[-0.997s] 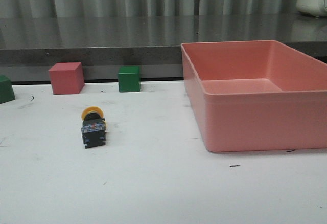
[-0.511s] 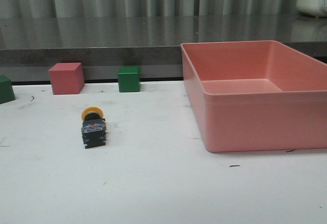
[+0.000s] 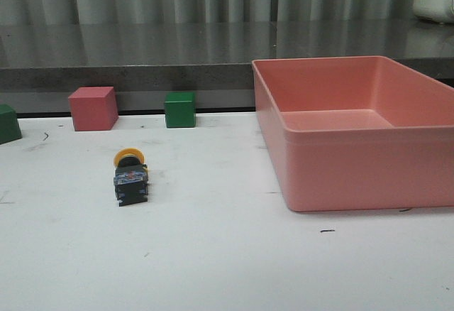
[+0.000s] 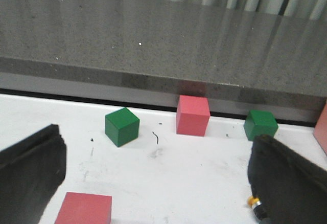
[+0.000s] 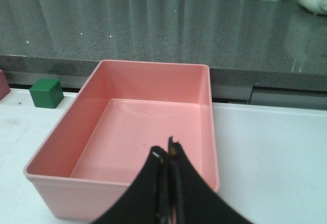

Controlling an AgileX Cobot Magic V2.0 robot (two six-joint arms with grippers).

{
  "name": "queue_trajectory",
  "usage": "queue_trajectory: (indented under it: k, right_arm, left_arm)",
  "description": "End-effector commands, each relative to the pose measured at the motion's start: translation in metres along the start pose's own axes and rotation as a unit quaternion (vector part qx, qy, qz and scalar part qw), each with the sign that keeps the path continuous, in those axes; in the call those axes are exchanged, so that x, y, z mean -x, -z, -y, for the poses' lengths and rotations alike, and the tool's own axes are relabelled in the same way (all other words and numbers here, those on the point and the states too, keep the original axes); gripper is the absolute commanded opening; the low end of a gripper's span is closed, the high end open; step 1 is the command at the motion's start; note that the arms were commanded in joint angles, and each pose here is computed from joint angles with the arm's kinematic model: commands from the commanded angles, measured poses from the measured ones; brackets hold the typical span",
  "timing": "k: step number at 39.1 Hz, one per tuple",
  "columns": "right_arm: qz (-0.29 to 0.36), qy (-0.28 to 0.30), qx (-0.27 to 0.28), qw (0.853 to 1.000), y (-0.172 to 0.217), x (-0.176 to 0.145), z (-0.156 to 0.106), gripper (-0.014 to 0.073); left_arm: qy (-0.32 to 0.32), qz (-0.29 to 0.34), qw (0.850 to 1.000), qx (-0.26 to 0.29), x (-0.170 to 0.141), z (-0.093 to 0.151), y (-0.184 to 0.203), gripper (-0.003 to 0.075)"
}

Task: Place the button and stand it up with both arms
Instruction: 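Lower the open left gripper over the yellow button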

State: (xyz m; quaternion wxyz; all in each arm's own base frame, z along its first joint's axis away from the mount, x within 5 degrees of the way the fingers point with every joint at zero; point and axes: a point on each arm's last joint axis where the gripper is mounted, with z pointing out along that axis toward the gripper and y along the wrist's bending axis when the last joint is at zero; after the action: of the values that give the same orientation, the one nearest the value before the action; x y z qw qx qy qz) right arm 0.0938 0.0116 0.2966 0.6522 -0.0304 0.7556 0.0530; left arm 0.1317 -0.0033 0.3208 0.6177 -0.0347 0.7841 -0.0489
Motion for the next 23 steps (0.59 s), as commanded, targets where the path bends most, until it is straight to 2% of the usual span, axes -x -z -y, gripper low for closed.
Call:
queue_trajectory:
  k: [1, 7, 13, 17, 23]
  right_arm:
    - [0.055, 0.011, 0.005, 0.998, 0.002, 0.016, -0.001, -0.0062]
    - [0.055, 0.011, 0.005, 0.998, 0.002, 0.016, -0.001, -0.0062]
    - [0.055, 0.011, 0.005, 0.998, 0.002, 0.016, -0.001, -0.0062]
    - [0.055, 0.011, 0.005, 0.998, 0.002, 0.016, -0.001, -0.0062]
    - [0.055, 0.011, 0.005, 0.998, 0.002, 0.016, -0.001, -0.0062]
  left_arm:
    - [-0.002, 0.014, 1.000, -0.027, 0.025, 0.010, -0.010, 0.0691]
    - [-0.020, -0.044, 0.995, -0.089, 0.034, 0.036, -0.033, 0.0691]
    - [-0.049, -0.111, 0.980, -0.154, 0.032, 0.074, -0.063, 0.0691]
    - [-0.071, -0.172, 0.966, -0.181, 0.026, 0.098, -0.083, 0.0691]
    - [-0.083, -0.290, 0.934, -0.190, 0.015, 0.122, -0.114, 0.0691]
